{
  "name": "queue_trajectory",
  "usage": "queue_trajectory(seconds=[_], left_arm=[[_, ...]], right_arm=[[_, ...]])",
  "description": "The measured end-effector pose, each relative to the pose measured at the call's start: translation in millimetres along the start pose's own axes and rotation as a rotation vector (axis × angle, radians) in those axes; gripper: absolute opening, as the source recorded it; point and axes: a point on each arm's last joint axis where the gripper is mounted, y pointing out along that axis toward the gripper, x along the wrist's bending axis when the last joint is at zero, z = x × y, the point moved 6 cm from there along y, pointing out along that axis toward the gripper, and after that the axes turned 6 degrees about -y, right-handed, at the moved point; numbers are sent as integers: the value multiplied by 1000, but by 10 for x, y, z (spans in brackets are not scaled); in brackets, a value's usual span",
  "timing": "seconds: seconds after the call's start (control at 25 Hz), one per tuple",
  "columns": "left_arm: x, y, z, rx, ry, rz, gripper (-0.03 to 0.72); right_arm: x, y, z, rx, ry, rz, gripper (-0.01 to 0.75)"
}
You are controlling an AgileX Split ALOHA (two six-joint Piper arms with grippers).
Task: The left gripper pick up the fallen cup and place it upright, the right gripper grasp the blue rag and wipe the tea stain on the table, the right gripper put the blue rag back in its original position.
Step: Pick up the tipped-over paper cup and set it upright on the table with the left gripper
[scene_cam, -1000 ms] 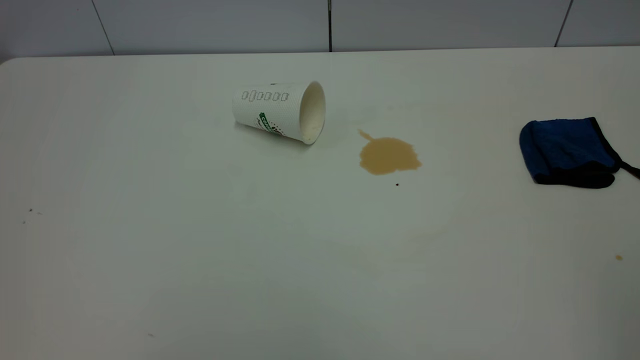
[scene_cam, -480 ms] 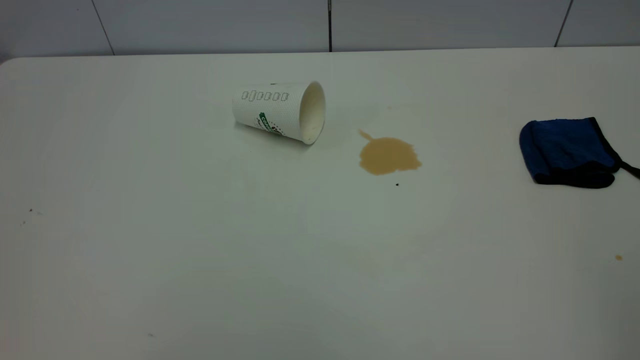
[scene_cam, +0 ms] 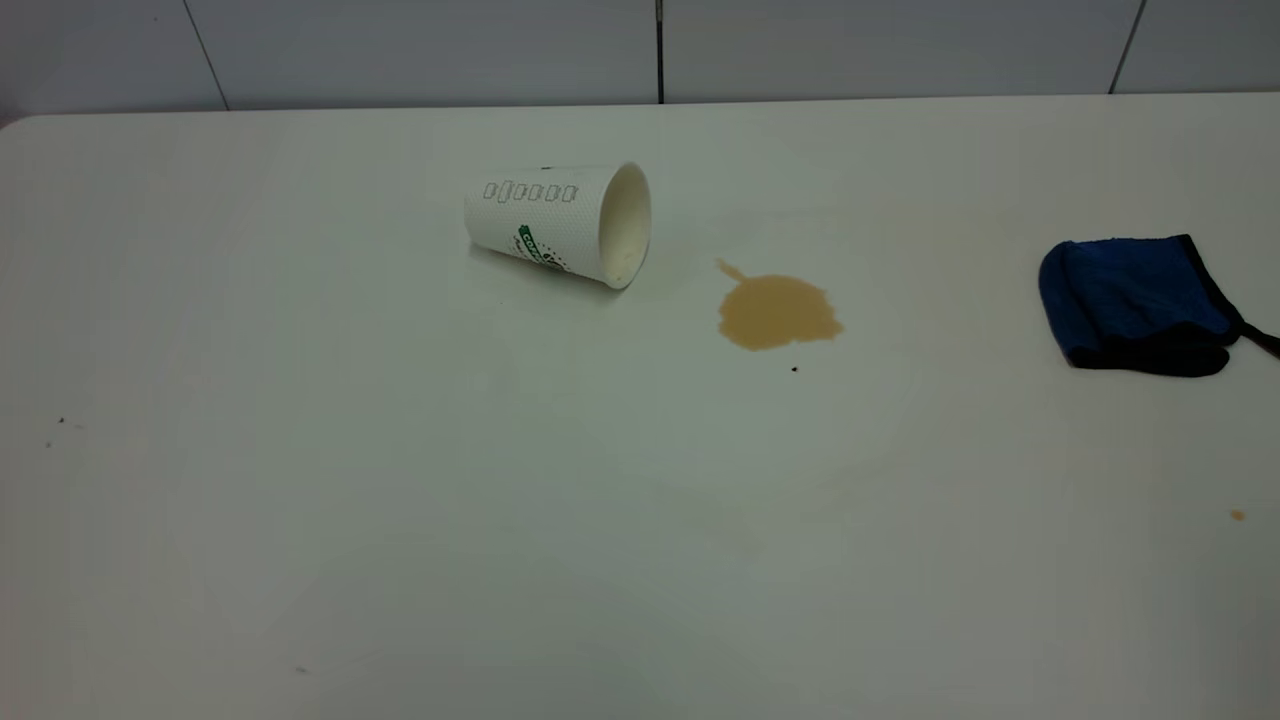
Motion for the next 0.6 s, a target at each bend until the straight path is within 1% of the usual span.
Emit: queue_trajectory(seconds=[0.44,0.52,0.6], left_arm=[[4,1,-1,1,1,-3,237],[29,18,-12,16,8,-23,237],[89,52,-55,55,28,-74,237]], right_arm=[[0,0,0,0,0,0,236],[0,0,0,0,0,0,236],[0,0,0,0,0,0,236]])
